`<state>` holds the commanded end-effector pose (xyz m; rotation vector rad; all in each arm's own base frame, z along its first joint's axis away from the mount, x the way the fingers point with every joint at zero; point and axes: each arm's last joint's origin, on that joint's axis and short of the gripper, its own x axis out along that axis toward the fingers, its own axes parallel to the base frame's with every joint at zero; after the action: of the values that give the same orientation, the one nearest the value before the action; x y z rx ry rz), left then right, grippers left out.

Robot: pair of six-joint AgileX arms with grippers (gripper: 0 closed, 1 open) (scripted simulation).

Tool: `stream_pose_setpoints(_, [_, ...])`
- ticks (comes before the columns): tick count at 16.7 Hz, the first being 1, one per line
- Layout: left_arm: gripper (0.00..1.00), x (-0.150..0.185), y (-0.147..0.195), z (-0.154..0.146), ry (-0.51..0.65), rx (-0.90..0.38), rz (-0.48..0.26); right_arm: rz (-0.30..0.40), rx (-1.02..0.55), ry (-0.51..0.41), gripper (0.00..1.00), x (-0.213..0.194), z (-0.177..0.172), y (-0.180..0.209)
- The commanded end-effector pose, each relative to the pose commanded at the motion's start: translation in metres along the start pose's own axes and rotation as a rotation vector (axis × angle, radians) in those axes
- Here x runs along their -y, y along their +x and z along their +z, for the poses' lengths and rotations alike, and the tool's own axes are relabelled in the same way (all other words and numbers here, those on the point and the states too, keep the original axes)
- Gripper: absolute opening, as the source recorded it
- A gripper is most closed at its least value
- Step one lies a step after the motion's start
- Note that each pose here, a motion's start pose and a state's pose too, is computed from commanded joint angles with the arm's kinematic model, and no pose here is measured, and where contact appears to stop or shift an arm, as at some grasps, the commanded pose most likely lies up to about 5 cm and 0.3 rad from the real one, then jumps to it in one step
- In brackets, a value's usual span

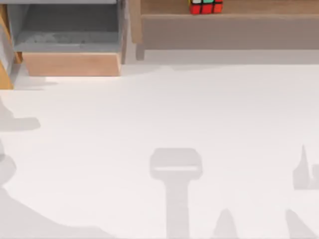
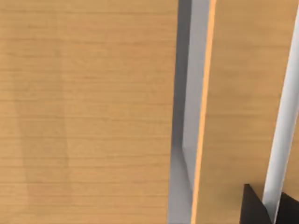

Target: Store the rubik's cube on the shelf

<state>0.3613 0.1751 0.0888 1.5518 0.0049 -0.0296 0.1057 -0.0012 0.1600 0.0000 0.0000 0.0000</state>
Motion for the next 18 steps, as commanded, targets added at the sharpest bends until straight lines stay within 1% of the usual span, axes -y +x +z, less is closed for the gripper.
stream_pose_setpoints(3, [0.00,-0.001,0.017,0.002,-0.002,-0.002,0.000,0.000,0.000,0.000,1.00,0.000,0.000,0.000])
stream_pose_setpoints(9, [0.00,0.001,0.019,0.001,-0.006,-0.004,-0.010,0.000,0.000,0.000,1.00,0.000,0.000,0.000])
stream_pose_setpoints(11, [0.00,0.004,0.032,0.000,-0.008,-0.001,-0.016,0.000,0.000,0.000,1.00,0.000,0.000,0.000])
stream_pose_setpoints(15, [0.00,-0.002,0.069,0.000,0.000,-0.002,0.001,0.000,0.000,0.000,1.00,0.000,0.000,0.000])
stream_pose_setpoints(18, [0.00,-0.002,0.078,0.001,-0.004,-0.004,-0.003,0.000,0.000,0.000,1.00,0.000,0.000,0.000])
